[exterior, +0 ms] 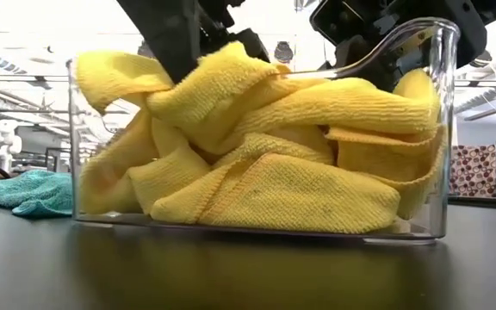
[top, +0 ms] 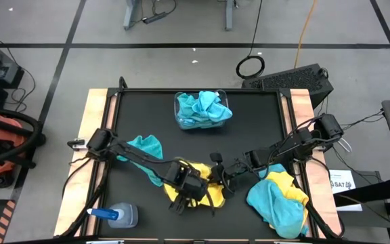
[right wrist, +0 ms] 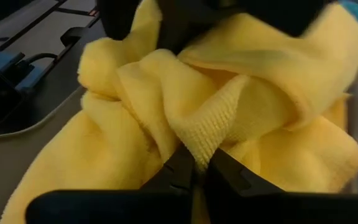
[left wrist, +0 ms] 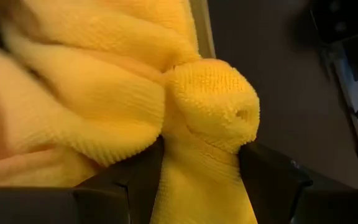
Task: Sort microfiber towel by color & place in baskets
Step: Put the yellow microfiber towel into the bottom transparent bin
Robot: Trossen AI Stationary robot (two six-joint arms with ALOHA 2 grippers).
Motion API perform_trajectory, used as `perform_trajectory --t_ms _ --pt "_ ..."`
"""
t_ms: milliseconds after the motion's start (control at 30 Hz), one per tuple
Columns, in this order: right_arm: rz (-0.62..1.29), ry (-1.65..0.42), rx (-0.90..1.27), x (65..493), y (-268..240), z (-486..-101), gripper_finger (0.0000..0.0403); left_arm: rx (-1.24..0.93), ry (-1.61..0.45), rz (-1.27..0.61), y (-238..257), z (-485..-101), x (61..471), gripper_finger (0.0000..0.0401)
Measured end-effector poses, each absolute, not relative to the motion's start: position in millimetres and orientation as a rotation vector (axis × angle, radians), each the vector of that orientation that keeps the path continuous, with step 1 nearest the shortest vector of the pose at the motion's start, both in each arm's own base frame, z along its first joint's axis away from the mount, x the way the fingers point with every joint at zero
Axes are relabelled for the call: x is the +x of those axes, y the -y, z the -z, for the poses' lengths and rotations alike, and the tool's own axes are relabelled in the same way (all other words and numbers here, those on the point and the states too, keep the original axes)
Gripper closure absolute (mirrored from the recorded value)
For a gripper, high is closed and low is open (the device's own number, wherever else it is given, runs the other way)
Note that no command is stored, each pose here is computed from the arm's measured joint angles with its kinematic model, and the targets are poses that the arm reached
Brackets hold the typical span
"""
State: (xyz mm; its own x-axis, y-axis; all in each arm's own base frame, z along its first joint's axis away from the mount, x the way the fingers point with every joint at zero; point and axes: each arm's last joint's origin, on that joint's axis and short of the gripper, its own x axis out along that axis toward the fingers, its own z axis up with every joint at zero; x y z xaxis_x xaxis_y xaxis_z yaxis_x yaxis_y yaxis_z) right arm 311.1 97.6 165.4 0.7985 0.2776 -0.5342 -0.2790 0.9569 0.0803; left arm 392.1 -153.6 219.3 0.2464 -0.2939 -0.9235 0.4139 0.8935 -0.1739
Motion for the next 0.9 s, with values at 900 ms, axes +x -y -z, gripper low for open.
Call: perform_trajectory --t_ms 900 --pt "-0.325 -0.583 -0.014 308.3 -104.3 -164.7 0.0385 0.102 -1.224 0.406 119.6 -212.7 407.4 0.0189"
